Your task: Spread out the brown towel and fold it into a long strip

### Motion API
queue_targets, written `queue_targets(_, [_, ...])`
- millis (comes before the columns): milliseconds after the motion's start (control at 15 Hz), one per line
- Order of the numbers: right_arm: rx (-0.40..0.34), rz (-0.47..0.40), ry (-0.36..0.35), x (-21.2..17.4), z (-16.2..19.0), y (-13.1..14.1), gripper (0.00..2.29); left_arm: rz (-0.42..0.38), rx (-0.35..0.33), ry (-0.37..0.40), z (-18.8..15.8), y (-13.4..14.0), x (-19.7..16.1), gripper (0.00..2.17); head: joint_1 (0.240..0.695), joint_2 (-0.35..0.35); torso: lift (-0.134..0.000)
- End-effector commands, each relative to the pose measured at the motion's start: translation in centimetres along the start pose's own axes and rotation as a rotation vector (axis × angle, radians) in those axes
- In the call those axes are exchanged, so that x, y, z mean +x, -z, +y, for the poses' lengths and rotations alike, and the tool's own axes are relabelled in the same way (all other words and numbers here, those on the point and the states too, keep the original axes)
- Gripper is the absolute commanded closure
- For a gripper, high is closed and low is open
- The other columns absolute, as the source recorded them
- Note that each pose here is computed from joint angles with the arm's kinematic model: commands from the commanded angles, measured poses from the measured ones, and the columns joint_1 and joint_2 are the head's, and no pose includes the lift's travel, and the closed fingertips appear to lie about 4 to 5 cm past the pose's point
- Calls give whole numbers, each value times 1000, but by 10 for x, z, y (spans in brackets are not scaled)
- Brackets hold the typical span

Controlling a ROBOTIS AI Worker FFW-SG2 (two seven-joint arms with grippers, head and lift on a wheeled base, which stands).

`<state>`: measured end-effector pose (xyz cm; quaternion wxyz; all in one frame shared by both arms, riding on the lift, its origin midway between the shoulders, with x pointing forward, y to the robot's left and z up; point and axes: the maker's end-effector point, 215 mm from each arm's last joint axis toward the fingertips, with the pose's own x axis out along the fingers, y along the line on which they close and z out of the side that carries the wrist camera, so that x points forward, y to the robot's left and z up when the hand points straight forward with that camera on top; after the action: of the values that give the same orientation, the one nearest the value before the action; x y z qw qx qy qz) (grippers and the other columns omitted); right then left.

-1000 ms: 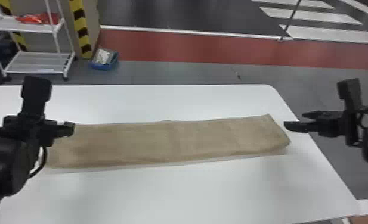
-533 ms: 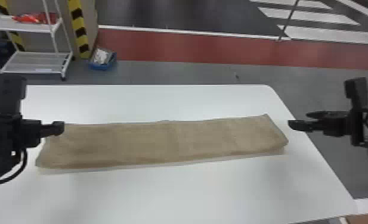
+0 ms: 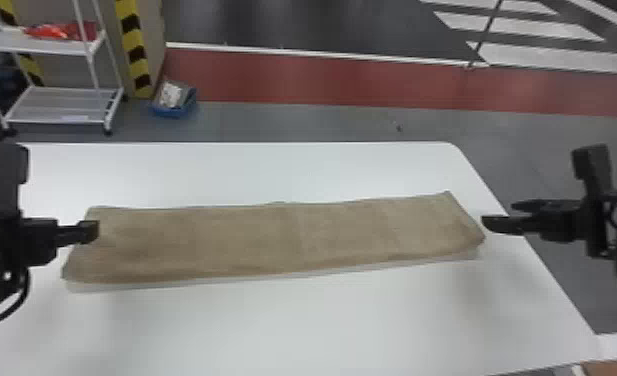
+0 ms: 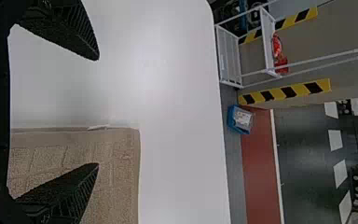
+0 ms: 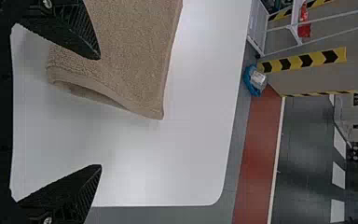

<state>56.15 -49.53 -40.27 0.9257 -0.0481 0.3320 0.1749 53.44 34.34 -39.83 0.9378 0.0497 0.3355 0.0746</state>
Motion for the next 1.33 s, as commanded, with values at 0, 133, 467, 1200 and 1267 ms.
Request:
queue_targets(0, [2, 6, -10, 4, 2, 8, 49, 25, -27, 10, 8, 11, 2, 76, 695, -155, -125])
queue_targets(133, [3, 9, -11, 5, 2, 10, 60, 31, -28, 15, 6, 14, 3, 76, 695, -145, -125])
queue_targets(467, [-34, 18, -2, 11, 1, 16, 63, 62, -29, 31, -1, 24, 13, 76, 695, -144, -125])
queue_targets(1200, [-40, 6, 18, 20, -2, 23, 66, 66, -31, 59, -4, 19, 15, 90, 695, -150, -125])
queue_targets(1267, [-41, 3, 20, 19, -3, 22, 66, 64, -32, 62, -5, 18, 15, 90, 695, -150, -125])
